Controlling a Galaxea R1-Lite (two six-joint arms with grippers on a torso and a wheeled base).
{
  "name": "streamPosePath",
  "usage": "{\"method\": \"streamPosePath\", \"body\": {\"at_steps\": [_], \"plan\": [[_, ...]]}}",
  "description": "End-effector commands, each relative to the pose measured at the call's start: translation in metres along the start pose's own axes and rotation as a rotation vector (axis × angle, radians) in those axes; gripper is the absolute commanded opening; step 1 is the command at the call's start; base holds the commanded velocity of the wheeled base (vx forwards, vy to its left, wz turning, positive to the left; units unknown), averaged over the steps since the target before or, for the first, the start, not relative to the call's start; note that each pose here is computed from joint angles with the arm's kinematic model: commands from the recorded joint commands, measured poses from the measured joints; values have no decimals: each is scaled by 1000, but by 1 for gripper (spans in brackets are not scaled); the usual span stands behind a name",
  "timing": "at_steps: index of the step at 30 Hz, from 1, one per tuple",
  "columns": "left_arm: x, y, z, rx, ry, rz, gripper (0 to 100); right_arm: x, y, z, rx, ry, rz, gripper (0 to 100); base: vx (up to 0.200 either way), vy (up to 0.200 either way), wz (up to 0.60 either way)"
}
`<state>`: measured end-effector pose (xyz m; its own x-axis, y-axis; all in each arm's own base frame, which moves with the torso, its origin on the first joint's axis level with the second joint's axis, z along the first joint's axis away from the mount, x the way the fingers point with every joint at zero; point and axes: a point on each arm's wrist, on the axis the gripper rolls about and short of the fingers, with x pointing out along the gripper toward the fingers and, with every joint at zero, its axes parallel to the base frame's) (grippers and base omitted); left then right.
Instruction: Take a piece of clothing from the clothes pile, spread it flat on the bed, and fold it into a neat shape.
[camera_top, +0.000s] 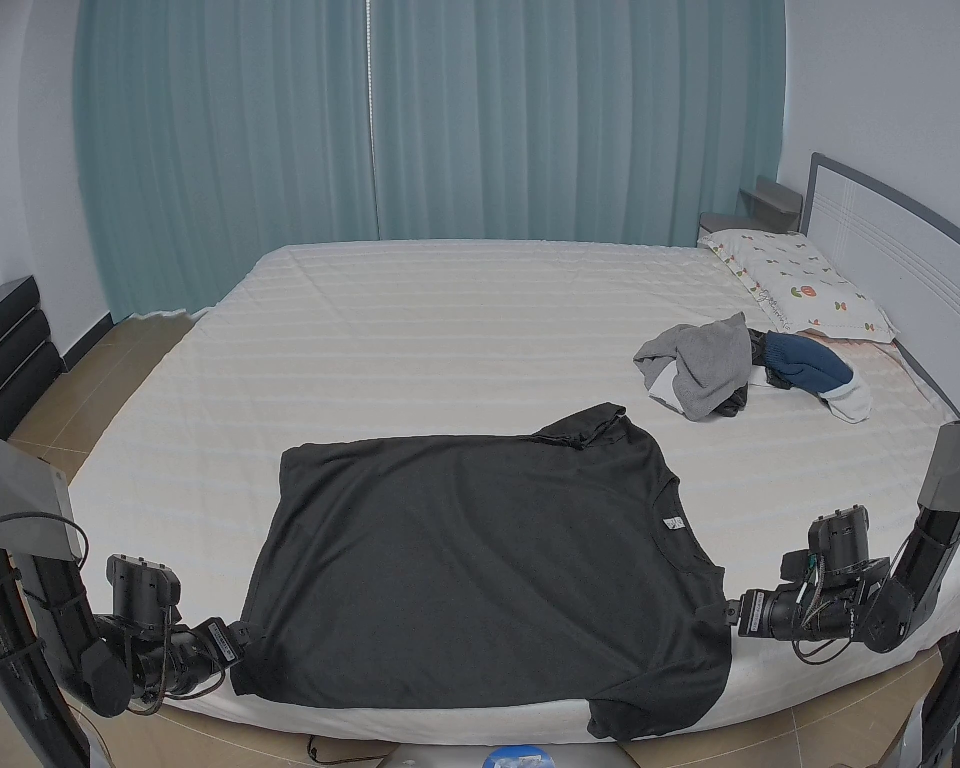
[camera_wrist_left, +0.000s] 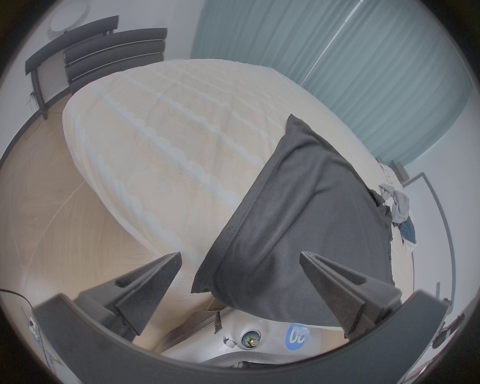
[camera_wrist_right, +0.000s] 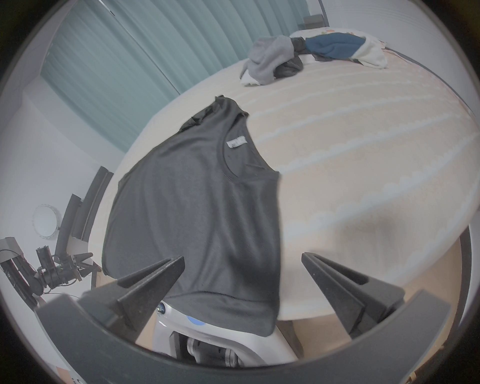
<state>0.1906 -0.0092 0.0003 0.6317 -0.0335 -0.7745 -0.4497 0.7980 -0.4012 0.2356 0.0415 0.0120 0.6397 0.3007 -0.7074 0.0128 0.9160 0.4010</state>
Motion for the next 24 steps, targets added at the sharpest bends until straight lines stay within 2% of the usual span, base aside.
{"method": "streamPosePath", "body": {"at_steps": [1, 8, 16, 24], "plan": [[-1, 1, 3, -20, -14, -1, 100, 1, 4, 3, 5, -27, 23, 100, 0, 200, 0], [-2, 3, 6, -34, 2, -36, 100, 2, 7, 4, 31, -38, 36, 100, 0, 200, 0], [-2, 1, 8, -36, -10, -54, 100, 3, 7, 6, 40, -43, 39, 100, 0, 0, 0], [-1, -5, 9, -22, -41, -104, 100, 3, 12, 7, 52, -64, 63, 100, 200, 0, 0]]}}
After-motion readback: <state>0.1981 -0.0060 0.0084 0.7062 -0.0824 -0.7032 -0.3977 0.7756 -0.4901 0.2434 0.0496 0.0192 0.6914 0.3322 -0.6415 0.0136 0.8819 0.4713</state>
